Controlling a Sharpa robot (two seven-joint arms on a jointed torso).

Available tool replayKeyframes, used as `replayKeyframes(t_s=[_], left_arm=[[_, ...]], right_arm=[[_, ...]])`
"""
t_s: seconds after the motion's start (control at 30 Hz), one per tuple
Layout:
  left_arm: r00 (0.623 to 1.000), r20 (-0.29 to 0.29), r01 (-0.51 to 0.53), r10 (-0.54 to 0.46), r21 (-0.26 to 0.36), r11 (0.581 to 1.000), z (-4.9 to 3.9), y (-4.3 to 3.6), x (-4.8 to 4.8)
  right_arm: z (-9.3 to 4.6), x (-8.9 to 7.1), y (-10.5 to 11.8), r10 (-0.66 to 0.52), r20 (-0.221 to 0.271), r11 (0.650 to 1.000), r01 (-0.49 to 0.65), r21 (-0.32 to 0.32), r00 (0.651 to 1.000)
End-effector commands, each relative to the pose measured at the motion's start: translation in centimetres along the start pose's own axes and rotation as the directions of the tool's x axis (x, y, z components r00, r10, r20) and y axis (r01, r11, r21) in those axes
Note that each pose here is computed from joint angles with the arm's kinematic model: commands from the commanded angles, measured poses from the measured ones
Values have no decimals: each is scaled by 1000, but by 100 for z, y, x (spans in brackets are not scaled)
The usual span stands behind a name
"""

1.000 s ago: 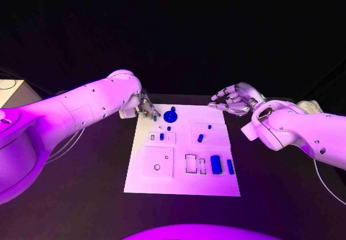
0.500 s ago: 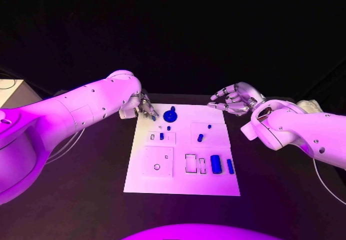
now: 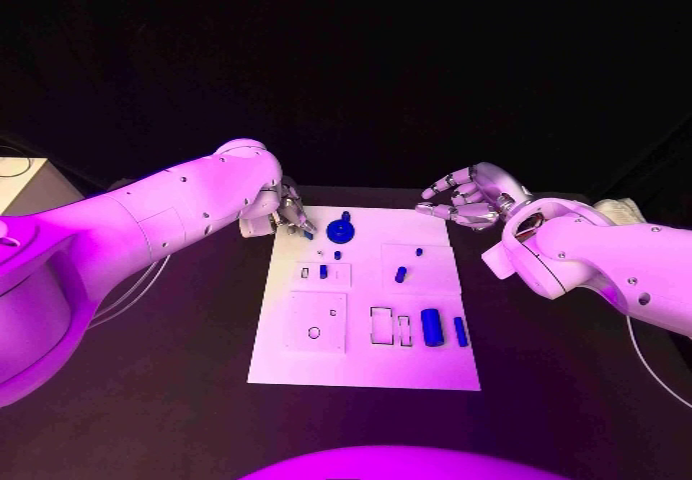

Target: Assemble the parts on the task board

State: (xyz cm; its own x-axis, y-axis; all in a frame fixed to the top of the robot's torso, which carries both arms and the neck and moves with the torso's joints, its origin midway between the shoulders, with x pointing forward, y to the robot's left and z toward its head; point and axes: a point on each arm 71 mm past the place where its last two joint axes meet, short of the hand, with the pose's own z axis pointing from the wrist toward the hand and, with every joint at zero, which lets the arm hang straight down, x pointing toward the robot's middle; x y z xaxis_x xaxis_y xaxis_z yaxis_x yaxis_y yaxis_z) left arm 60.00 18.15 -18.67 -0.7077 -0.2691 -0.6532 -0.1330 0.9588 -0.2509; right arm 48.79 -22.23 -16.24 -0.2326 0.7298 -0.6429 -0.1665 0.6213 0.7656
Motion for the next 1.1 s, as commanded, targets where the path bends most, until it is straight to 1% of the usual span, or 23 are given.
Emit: replayKeyframes(t_s=[0.03,0.13,0.3,0.5,0.6,0.67,0.73,0.77,1.1], left_arm=[[999,-11,43,-43,34,999,-15,-9,10],[998,-16,56,-55,38,998,-40,18,13],[998,-27,65,-63,52,997,-112,50,25],[999,-34,42,-39,75,996,-205,53,78],[1000,-23,10,-8,83,996,-246,36,127],[1000,-18,-14,16,91,996,-278,29,187],[999,-15,-28,29,95,995,-293,28,220],[999,-7,-47,48,98,994,-311,26,255],[992,33,-122,119,119,985,-387,30,450]], right_arm=[[0,4,9,-9,-9,1000,8,-12,1000],[0,-1,2,-9,-9,1000,9,-10,1000],[0,-15,-14,-11,-8,1000,11,-5,1000],[4,-28,-30,-12,-6,1000,12,0,1000],[7,-34,-39,-13,-4,1000,13,2,1000],[9,-36,-45,-13,-3,1000,13,3,1000],[10,-38,-48,-13,-3,1000,13,3,1000],[10,-38,-49,-14,-3,1000,14,4,1000],[10,-33,-65,-20,-4,1000,20,3,1000]])
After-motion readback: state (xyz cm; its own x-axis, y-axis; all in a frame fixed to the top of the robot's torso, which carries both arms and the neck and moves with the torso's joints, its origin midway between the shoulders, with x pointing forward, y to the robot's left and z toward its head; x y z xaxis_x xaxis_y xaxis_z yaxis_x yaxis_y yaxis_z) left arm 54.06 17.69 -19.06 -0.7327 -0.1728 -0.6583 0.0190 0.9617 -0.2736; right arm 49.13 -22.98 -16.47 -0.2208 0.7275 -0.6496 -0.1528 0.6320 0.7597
